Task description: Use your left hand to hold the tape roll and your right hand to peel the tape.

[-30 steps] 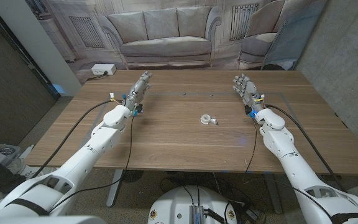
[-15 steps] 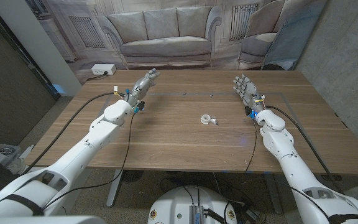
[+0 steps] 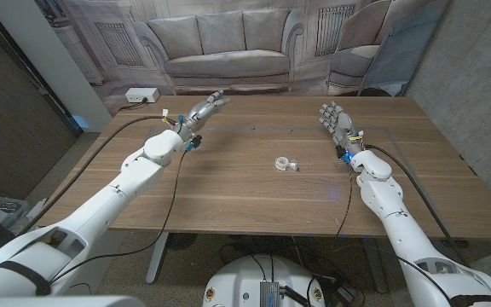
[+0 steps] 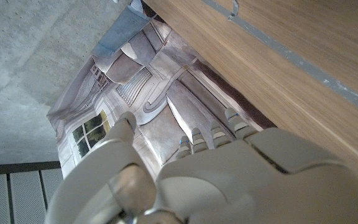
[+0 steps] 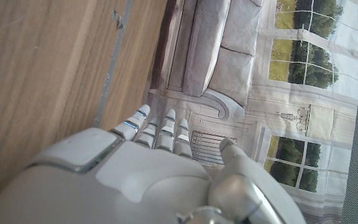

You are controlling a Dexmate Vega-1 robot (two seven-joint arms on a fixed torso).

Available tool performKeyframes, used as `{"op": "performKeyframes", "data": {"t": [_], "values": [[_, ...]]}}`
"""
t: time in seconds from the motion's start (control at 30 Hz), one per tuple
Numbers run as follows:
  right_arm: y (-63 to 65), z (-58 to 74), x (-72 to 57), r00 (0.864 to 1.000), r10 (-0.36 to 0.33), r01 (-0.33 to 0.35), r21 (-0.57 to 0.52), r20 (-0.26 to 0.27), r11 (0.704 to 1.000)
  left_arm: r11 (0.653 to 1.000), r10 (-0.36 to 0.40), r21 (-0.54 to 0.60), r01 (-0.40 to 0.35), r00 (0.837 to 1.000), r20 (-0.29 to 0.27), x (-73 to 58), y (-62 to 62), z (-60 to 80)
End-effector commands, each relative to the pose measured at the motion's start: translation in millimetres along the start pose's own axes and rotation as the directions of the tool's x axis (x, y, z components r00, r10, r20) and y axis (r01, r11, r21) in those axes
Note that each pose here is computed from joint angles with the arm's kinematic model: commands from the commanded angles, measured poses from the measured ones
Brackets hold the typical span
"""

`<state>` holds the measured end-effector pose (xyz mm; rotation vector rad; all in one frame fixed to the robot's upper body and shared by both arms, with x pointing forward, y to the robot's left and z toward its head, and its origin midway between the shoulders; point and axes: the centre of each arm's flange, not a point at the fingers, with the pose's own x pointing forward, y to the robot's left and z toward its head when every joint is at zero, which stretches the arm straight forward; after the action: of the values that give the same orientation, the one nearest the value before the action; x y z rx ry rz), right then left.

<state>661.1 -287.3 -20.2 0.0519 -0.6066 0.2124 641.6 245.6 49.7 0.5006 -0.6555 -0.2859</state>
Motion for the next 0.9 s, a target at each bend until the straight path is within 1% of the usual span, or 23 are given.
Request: {"op": "performKeyframes", "data": {"t": [0.03, 0.27, 0.37, 0.47, 0.6, 0.77, 0.9], "values": [[2.4, 0.8, -1.6, 1.000, 0.012, -0.012, 0.003, 0.010, 1.000, 0.993, -0.070, 0.100, 0.069, 0.997, 0.010, 3.8, -7.4, 20.0], [2.6, 0.4, -2.8, 1.000, 0.013, -0.013, 0.005, 0.012, 1.000, 0.981, -0.121, 0.152, 0.118, 0.993, 0.009, 5.7, -12.2, 28.7], [2.7, 0.8, -3.9, 1.000, 0.013, -0.013, 0.005, 0.017, 1.000, 0.979, -0.121, 0.167, 0.116, 0.992, 0.018, 6.7, -14.8, 31.9], [2.5, 0.8, -5.3, 1.000, 0.013, -0.014, 0.006, 0.018, 1.000, 0.975, -0.142, 0.175, 0.136, 0.990, 0.021, 8.7, -16.9, 36.2], [2.0, -0.6, -5.9, 1.000, 0.012, -0.013, 0.009, 0.015, 1.000, 0.964, -0.144, 0.231, 0.134, 0.989, 0.026, 7.6, -18.5, 43.3], [2.9, -0.6, -5.3, 1.000, 0.016, -0.016, 0.010, 0.016, 1.000, 0.951, -0.162, 0.268, 0.152, 0.987, 0.017, 8.6, -20.9, 45.8], [3.4, -0.8, -4.7, 1.000, 0.018, -0.018, 0.009, 0.015, 1.000, 0.929, -0.183, 0.330, 0.170, 0.983, 0.009, 8.9, -24.5, 51.3]]}}
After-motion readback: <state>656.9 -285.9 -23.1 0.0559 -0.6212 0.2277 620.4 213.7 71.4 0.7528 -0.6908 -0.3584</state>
